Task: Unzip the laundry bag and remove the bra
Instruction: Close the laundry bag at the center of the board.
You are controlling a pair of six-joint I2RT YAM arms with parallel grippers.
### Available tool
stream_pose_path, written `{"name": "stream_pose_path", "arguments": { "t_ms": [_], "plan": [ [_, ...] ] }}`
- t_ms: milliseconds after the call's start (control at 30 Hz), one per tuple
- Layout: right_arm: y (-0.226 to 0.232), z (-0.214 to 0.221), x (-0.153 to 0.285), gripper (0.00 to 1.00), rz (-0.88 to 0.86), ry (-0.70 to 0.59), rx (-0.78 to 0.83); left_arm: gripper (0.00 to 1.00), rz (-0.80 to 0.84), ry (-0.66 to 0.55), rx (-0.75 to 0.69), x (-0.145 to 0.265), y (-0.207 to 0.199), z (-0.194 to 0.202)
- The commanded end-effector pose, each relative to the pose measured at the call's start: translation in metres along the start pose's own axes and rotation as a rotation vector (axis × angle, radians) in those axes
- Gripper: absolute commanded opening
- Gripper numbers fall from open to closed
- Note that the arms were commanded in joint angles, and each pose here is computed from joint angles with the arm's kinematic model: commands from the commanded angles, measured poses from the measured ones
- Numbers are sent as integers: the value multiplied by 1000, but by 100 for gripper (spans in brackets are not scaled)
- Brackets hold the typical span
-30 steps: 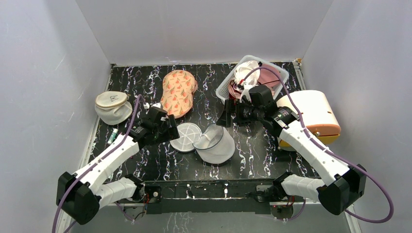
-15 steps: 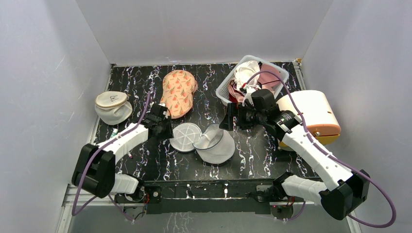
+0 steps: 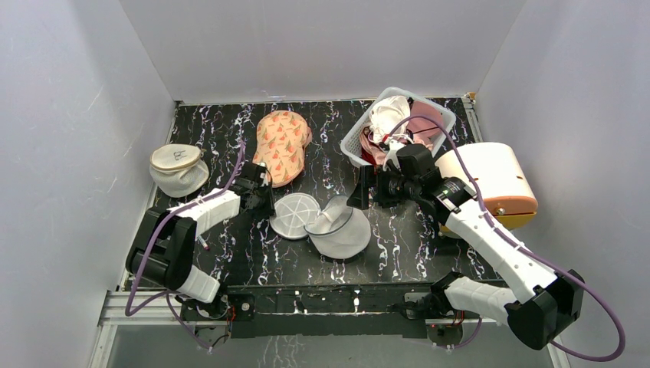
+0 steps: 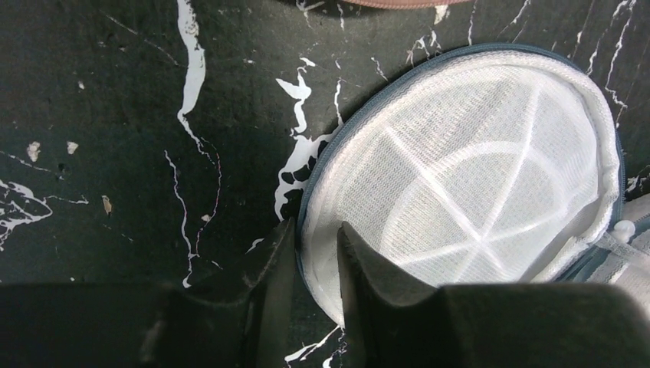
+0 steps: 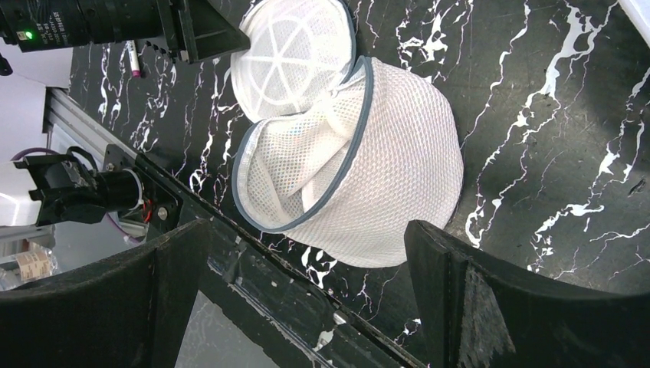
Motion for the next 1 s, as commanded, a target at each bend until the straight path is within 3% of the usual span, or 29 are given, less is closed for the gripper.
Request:
{"name": "stream_pose_path", "arguments": {
  "t_ms": [0, 33, 100, 267, 600, 967],
  "plan": [
    [7, -11, 2, 98, -30, -53, 18, 18, -123, 84, 3, -10, 25, 25],
    [7, -12, 3, 98, -30, -56, 20, 7, -141, 77, 8, -8, 28, 26],
    [6, -12, 2, 98, -30, -57, 20, 0, -171, 61, 15, -4, 33, 27],
    [6, -9, -1, 98, -35, -43, 10, 0, -178, -20, 15, 23, 32, 12],
    [8, -4, -7, 98, -66, -14, 1, 0, -118, -276, -27, 123, 20, -35],
    [32, -29, 9, 98, -158, -111, -1, 0, -150, -457, -89, 199, 18, -75]
  ]
}}
Point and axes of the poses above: each gripper's point midway between its finger pads, its own x axis back along the fingers, its own y axis along the line the jaws close on, z = x × y, the point moved 3 cm from there along x, back along the fingers
